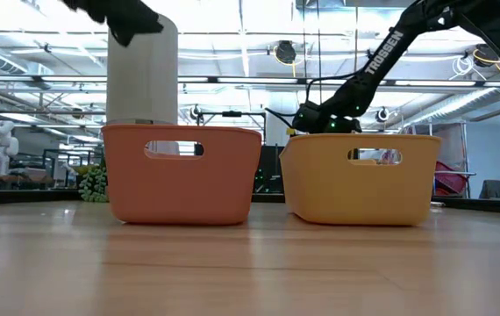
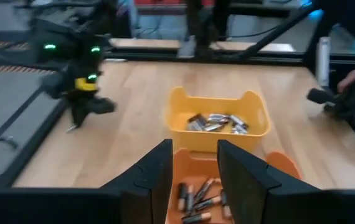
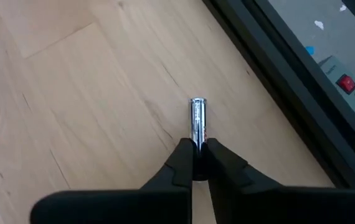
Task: Sort batteries
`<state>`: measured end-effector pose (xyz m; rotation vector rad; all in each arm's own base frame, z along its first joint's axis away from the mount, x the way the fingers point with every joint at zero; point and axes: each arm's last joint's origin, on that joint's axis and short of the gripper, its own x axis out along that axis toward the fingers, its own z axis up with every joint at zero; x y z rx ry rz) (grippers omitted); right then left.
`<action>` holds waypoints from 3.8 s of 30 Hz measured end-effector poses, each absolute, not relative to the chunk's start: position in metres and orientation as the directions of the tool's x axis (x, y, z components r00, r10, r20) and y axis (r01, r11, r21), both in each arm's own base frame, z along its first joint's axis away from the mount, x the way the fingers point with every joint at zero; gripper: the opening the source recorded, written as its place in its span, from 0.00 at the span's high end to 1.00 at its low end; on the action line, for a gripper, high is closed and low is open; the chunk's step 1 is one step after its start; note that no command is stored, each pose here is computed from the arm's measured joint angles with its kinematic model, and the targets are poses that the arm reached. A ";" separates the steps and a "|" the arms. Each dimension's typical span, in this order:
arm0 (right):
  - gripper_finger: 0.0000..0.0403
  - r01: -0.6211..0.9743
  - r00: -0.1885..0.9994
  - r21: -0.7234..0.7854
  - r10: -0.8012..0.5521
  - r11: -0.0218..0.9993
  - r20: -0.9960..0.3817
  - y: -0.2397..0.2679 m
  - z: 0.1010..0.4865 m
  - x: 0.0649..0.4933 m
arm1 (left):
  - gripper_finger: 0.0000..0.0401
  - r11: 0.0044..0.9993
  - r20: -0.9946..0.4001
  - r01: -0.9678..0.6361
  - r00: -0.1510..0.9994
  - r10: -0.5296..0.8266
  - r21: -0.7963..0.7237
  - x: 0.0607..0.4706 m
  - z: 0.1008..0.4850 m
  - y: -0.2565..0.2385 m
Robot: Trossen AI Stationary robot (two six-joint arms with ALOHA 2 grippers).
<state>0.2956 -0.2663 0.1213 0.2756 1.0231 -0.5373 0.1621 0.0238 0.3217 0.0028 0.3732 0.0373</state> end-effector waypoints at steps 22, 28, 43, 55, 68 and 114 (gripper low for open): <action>1.00 0.385 0.560 0.008 -0.227 0.923 -0.797 -0.171 0.237 0.305 | 0.67 0.993 -0.120 0.115 0.986 -0.116 -0.013 0.185 0.184 0.015; 1.00 0.265 0.580 0.049 -0.118 0.963 -0.806 -0.105 0.263 0.309 | 0.67 0.999 -0.167 0.032 0.985 -0.035 -0.023 0.193 0.172 0.022; 0.99 0.166 0.429 0.041 -0.034 0.985 -0.903 -0.005 0.217 0.309 | 0.66 0.995 0.015 -0.038 0.999 0.037 0.088 0.198 0.187 0.027; 0.98 0.215 0.392 0.056 -0.033 0.975 -0.919 -0.004 0.185 0.296 | 0.66 0.986 0.092 -0.138 0.987 0.129 0.096 0.201 0.203 0.046; 0.75 0.211 0.394 0.050 -0.038 0.976 -0.918 -0.007 0.186 0.296 | 0.66 0.987 0.046 -0.135 0.990 0.131 0.090 0.201 0.198 0.046; 0.40 -0.059 -0.650 -0.210 -0.197 0.976 -0.734 -0.247 0.141 0.197 | 0.66 0.987 0.027 -0.133 0.991 0.131 0.096 0.201 0.196 0.046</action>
